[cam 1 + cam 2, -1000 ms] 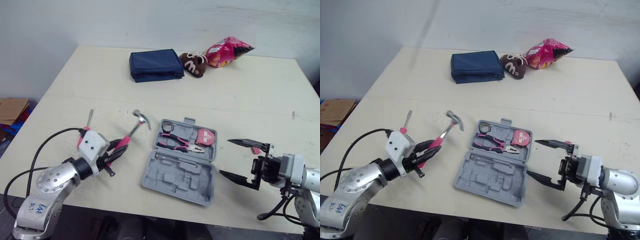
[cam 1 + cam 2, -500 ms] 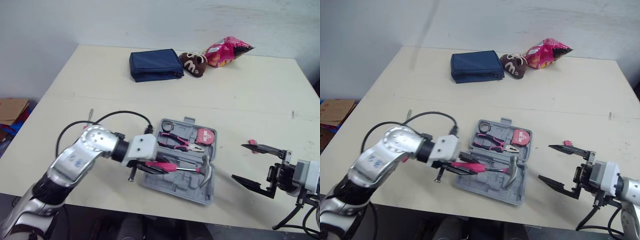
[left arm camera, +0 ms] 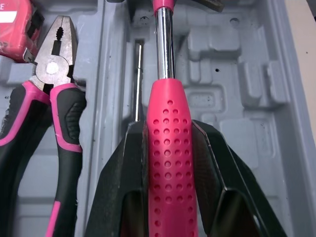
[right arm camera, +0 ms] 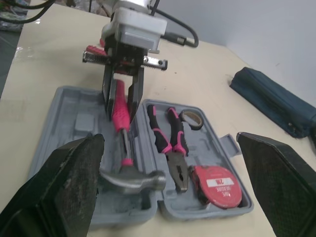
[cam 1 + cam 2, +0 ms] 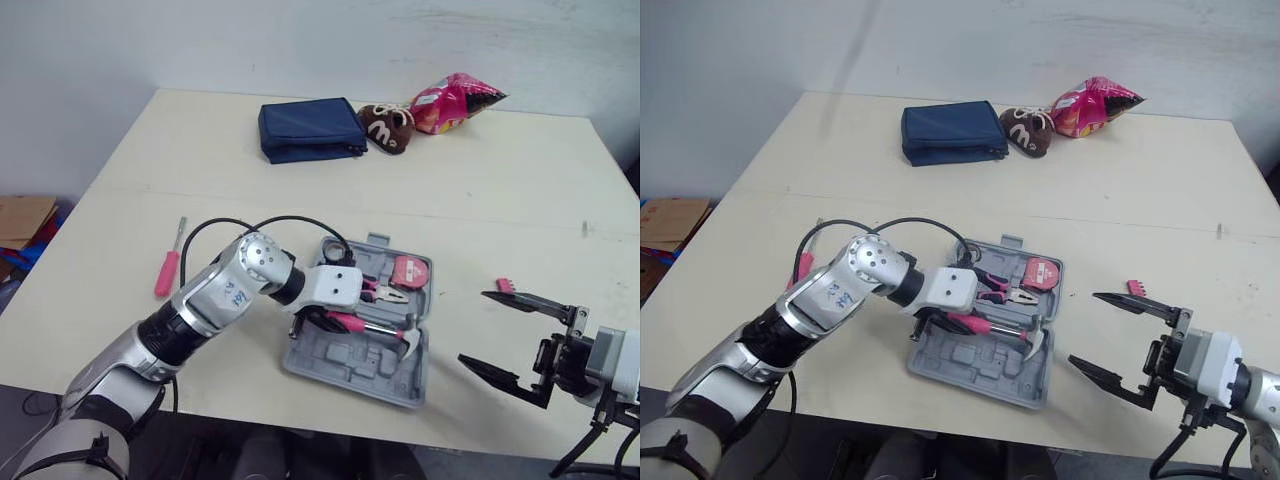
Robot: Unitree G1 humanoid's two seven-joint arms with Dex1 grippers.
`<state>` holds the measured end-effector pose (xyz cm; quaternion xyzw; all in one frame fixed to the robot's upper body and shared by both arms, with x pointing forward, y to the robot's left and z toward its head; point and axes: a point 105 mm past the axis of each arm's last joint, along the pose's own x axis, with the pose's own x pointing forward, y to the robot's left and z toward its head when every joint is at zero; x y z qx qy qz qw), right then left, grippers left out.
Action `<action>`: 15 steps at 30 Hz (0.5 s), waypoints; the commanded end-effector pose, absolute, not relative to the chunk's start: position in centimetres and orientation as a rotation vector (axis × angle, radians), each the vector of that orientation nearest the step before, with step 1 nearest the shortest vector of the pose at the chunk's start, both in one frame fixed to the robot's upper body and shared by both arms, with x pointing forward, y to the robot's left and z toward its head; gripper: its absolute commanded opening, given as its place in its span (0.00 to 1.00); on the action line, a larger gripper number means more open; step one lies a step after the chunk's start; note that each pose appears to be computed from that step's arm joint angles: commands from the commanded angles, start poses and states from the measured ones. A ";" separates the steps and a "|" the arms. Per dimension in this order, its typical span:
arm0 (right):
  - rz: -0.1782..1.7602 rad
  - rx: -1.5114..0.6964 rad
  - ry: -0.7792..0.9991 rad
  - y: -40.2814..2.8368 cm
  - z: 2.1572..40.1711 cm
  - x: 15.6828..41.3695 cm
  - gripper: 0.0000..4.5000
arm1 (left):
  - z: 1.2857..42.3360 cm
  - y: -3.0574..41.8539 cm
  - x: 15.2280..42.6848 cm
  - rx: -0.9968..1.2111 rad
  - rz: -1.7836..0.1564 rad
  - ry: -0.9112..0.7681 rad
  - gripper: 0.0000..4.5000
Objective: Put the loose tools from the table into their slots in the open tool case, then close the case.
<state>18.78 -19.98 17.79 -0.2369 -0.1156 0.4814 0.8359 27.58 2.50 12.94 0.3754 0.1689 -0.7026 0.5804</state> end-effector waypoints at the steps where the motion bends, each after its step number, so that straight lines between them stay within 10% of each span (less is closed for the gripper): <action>1: 0.999 -0.527 -0.281 -19.7 19.0 18.5 1.00 | 13.3 2.0 26.4 0.886 -1.699 0.381 0.13; 15: 0.980 -0.520 -0.283 -19.9 18.8 18.9 1.00 | 11.9 1.4 27.5 0.940 -1.606 0.439 0.13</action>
